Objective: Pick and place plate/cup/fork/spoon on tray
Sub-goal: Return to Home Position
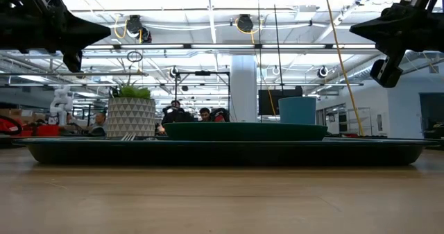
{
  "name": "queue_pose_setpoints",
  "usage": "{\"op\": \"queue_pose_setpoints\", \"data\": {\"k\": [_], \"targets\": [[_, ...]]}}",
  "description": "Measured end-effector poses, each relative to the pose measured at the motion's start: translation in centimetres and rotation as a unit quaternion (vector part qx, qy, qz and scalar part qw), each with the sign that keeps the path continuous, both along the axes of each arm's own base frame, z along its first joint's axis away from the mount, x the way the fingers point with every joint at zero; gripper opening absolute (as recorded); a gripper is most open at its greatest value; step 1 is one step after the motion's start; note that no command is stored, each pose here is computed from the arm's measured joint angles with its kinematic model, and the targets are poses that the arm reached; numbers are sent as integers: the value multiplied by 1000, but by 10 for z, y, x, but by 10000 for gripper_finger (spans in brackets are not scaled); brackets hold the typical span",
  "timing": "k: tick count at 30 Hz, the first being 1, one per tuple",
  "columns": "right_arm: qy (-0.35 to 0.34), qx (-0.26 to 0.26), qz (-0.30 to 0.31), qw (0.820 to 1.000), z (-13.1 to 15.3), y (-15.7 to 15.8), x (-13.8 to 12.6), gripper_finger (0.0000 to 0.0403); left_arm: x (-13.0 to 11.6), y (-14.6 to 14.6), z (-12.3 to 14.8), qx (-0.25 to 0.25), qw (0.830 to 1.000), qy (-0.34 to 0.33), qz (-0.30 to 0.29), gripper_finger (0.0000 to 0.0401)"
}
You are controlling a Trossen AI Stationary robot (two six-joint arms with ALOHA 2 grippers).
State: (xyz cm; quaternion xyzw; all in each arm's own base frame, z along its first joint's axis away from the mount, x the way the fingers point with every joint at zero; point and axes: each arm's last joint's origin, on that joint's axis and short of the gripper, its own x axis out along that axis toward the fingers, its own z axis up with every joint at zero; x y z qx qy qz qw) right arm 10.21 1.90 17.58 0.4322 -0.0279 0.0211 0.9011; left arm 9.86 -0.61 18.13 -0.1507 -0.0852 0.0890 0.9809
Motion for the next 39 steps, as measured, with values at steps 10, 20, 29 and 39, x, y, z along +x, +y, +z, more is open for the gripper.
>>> {"op": "queue_pose_setpoints", "data": {"k": [10, 20, 29, 39], "targets": [[12, -90, -4, 996, -3, 0, 0, 0, 0, 0, 0, 0, 1000, 0, 0, 8], [23, -120, -6, 992, -5, 0, 0, 0, 0, -1, 0, 119, 993, 21, -5, 8], [43, -288, -5, 957, -10, 0, 0, 0, 1, -5, 0, 220, 974, 25, -46, 8], [52, -349, -6, 936, -12, 0, 0, 0, 1, -5, 0, 211, 976, 23, -47, 8]]}}
